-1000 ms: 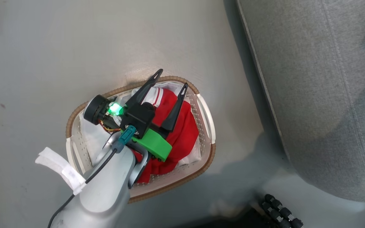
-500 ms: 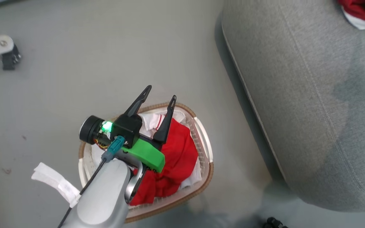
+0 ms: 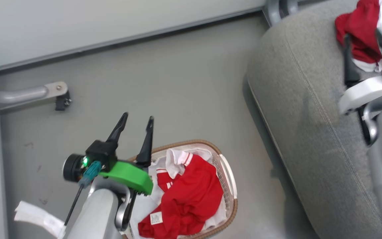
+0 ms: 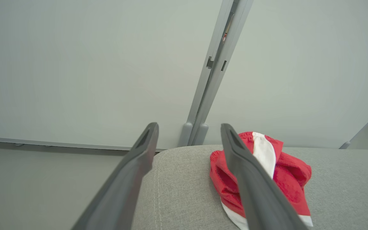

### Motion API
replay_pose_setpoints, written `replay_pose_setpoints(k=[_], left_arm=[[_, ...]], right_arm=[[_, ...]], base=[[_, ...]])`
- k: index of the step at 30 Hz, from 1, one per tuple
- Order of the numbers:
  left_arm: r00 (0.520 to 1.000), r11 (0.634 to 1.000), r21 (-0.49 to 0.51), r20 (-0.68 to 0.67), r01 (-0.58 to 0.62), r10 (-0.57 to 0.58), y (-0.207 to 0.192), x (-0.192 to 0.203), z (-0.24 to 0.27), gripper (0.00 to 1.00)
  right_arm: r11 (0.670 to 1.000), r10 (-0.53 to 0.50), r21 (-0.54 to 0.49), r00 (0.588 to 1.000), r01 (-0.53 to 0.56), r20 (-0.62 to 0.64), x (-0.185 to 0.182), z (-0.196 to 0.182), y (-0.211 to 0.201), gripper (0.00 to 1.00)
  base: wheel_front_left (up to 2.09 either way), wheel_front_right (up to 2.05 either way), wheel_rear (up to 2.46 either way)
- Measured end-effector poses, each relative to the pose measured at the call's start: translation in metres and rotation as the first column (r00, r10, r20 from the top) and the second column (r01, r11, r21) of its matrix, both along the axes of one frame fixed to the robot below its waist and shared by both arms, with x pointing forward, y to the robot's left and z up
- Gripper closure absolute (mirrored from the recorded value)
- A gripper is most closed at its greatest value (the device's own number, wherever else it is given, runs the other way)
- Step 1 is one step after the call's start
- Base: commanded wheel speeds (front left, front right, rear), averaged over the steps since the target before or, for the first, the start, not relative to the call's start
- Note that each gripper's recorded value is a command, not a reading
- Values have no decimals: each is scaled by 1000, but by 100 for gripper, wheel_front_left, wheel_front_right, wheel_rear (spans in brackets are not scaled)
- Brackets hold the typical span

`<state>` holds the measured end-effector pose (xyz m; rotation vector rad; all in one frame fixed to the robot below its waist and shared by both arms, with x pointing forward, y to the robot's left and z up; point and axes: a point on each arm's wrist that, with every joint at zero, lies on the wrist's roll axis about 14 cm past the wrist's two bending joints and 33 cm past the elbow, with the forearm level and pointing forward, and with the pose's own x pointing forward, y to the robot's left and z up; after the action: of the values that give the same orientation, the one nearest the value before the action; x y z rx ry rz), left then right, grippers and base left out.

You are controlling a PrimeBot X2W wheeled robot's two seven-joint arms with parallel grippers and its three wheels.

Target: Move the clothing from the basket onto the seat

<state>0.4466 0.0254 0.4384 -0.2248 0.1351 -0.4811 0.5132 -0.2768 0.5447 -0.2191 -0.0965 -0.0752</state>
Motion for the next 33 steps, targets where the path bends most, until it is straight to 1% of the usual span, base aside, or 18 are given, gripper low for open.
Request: replay_pose_setpoints(k=[4, 8, 15, 19, 22, 27, 33], left_arm=[[994, 994, 23, 6, -106, 105, 35, -9, 5, 0], [977, 976, 29, 4, -215, 215, 72, -20, 7, 0], [942, 942, 37, -8, -334, 335, 112, -43, 6, 0], [926, 926, 40, -12, -376, 377, 127, -52, 6, 0], [916, 916, 20, -15, -400, 400, 133, -59, 8, 0], [910, 911, 5, -28, -413, 413, 135, -72, 7, 0], [903, 903, -6, -32, -430, 429, 138, -86, 9, 0]], right_arm=[[994, 90, 60, 996, -91, 22, -3, 3, 44, 0], [979, 156, 127, 987, -159, 30, -11, -2, 80, 0], [954, 226, 196, 974, -225, 22, -35, -15, 119, 0], [948, 244, 207, 970, -243, 24, -49, -19, 129, 0], [946, 244, 218, 970, -242, 19, -63, -24, 130, 0], [927, 245, 291, 970, -237, 9, -86, -34, 131, 0], [915, 238, 341, 971, -217, -23, -112, -48, 130, 0]], base=[[0, 0, 0], [0, 0, 0], [0, 0, 0], [0, 0, 0], [0, 0, 0], [0, 0, 0], [0, 0, 0]])
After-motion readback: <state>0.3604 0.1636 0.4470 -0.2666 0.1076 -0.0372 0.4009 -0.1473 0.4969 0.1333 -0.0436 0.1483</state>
